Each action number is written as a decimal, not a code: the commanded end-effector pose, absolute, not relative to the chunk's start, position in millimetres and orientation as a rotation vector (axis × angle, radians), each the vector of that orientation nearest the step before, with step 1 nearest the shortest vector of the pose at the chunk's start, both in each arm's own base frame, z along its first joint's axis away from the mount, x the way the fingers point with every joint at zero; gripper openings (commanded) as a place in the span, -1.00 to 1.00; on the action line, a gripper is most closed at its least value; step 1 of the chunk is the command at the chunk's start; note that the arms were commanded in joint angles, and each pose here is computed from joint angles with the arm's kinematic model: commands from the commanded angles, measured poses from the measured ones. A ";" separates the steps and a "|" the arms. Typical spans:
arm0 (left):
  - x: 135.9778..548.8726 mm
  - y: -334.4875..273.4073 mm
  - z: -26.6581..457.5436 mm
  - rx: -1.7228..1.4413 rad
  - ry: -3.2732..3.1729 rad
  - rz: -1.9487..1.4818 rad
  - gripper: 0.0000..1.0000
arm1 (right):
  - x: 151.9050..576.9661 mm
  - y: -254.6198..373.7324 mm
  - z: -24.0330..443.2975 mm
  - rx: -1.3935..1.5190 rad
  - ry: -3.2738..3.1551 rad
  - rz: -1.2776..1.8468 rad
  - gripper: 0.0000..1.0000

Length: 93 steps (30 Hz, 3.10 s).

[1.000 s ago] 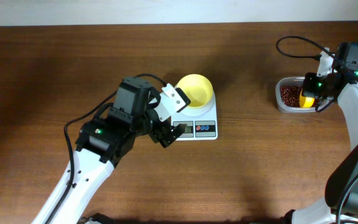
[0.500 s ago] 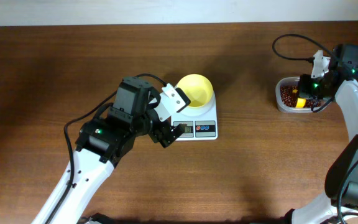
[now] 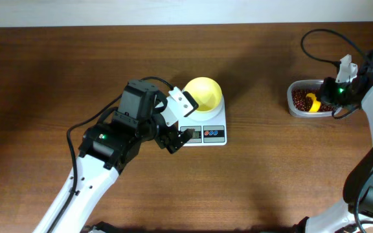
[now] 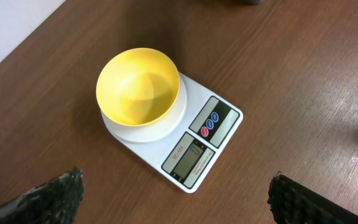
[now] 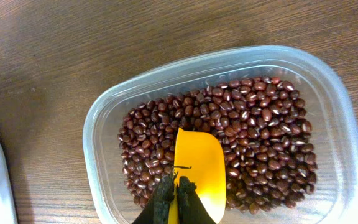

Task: Scoop item into bowl and weigh 50g on scale
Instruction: 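Scoop red beans with the right gripper's scoop in the tub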

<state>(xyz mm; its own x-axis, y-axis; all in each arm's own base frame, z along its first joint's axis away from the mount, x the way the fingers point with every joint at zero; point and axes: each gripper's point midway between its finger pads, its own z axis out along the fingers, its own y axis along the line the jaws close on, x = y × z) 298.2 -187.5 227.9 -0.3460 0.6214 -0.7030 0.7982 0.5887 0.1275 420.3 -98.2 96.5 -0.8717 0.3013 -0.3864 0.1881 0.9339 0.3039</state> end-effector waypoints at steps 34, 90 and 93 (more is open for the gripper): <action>294.7 -189.9 228.9 1.140 2.068 -0.326 0.98 | 408.9 -101.6 28.0 0.616 2.708 0.711 -0.92; 294.7 -189.9 229.0 1.140 2.067 -0.326 0.97 | 410.5 -158.9 74.3 0.754 2.290 1.098 -0.92; 294.7 -189.9 229.0 1.140 2.067 -0.326 0.97 | 408.9 -157.5 73.8 0.748 2.296 1.101 -0.92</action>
<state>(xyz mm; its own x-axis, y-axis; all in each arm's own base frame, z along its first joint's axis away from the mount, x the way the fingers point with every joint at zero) 298.2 -187.5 227.8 -0.3462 0.6215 -0.7028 0.7983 0.5887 0.1273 412.1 -158.6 80.1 -0.7248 0.6627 -0.1886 0.2768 0.5307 0.8011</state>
